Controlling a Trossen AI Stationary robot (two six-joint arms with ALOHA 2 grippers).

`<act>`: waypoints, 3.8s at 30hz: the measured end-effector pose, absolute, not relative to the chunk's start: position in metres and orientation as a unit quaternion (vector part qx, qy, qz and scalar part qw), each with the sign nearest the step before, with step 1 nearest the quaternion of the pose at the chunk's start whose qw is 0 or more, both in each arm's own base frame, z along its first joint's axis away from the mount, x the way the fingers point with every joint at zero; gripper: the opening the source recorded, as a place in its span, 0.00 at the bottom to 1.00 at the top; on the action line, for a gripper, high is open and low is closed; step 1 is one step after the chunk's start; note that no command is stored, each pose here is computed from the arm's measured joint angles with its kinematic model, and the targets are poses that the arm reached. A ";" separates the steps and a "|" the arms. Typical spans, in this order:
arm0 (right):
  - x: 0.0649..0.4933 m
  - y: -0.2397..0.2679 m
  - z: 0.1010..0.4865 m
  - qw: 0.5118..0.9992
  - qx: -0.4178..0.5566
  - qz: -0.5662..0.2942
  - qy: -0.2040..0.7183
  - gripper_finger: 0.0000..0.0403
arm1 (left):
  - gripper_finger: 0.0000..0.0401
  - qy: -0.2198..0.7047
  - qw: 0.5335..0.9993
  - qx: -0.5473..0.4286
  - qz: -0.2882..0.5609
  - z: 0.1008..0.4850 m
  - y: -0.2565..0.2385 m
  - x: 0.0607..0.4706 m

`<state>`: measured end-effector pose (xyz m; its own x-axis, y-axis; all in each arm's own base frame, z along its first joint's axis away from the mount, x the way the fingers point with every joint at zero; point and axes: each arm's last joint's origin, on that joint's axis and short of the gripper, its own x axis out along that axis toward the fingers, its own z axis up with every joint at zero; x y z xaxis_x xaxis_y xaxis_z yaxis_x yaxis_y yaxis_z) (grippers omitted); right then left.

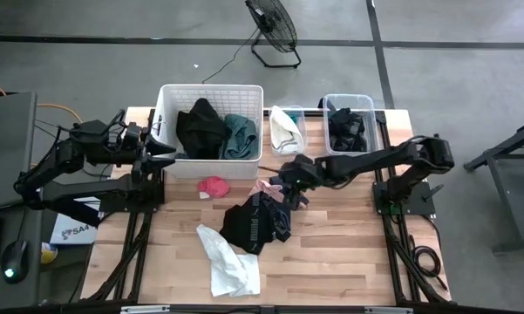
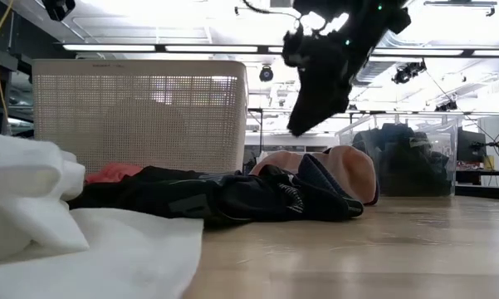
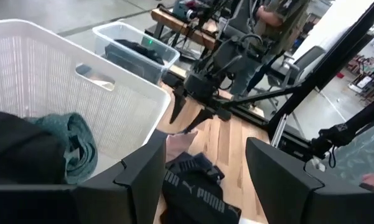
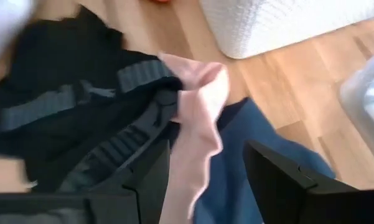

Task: Pick & Place Cloths
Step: Put the light pink sock into the left transparent bin

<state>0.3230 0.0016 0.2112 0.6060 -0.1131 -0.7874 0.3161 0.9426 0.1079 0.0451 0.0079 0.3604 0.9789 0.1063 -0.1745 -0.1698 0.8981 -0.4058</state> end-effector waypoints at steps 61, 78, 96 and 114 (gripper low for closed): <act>0.277 -0.030 0.322 0.940 0.132 -0.284 0.136 0.01 | 0.54 0.102 0.963 -0.239 0.068 0.355 0.007 0.044; 0.276 -0.111 0.311 0.904 0.154 -0.382 0.114 0.01 | 0.54 0.101 0.963 -0.239 0.069 0.355 0.007 0.044; 0.302 -0.177 0.221 0.858 0.239 -0.399 0.220 0.01 | 0.54 0.097 0.960 -0.247 0.092 0.355 0.008 0.044; 0.305 -0.208 0.165 0.841 0.321 -0.338 0.274 0.01 | 0.54 0.088 0.952 -0.266 0.124 0.355 0.010 0.044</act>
